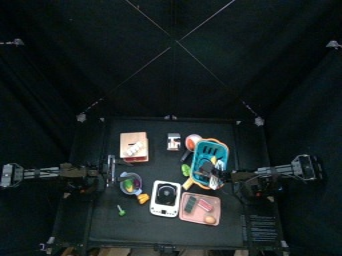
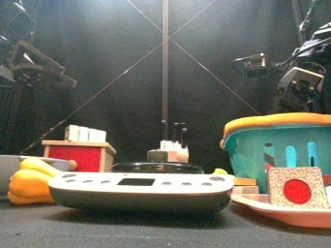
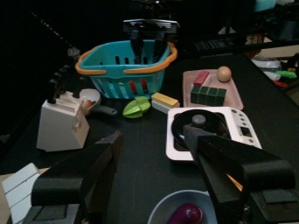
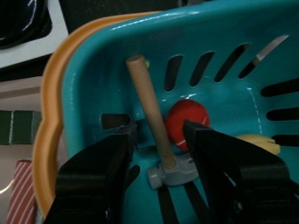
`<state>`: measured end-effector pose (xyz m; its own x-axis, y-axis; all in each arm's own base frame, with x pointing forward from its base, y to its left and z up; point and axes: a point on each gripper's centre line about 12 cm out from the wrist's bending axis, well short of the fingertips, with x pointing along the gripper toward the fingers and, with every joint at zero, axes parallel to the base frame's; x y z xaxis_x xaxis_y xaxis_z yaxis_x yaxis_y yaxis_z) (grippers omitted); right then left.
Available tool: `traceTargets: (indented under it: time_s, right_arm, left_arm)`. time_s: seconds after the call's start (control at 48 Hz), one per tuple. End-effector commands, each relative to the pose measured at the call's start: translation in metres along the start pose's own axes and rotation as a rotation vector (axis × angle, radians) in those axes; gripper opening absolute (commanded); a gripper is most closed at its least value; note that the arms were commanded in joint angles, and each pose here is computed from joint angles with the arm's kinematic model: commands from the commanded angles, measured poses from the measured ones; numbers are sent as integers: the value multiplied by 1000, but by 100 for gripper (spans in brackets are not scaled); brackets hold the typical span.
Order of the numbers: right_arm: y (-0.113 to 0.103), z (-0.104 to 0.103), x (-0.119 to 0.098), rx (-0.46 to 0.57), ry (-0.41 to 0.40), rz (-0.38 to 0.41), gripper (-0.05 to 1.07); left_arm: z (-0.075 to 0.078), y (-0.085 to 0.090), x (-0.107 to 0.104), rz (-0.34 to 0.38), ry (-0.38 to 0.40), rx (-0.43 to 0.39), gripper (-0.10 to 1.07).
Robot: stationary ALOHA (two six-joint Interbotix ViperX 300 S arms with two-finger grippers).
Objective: Grab hammer
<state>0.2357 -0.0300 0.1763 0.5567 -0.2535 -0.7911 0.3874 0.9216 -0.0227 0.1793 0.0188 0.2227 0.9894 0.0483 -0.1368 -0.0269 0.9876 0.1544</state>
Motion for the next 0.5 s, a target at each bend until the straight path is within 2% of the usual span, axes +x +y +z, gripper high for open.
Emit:
traceTargets:
  time_s: [0.0,0.479]
  right_arm:
    - [2,4,1,-3,-10,9,84]
    - [-9,4,15,33,18,-25,83]
  left_arm:
    - [5,1,2,3,-8,2,93]
    - [5,1,2,3,-8,2,93]
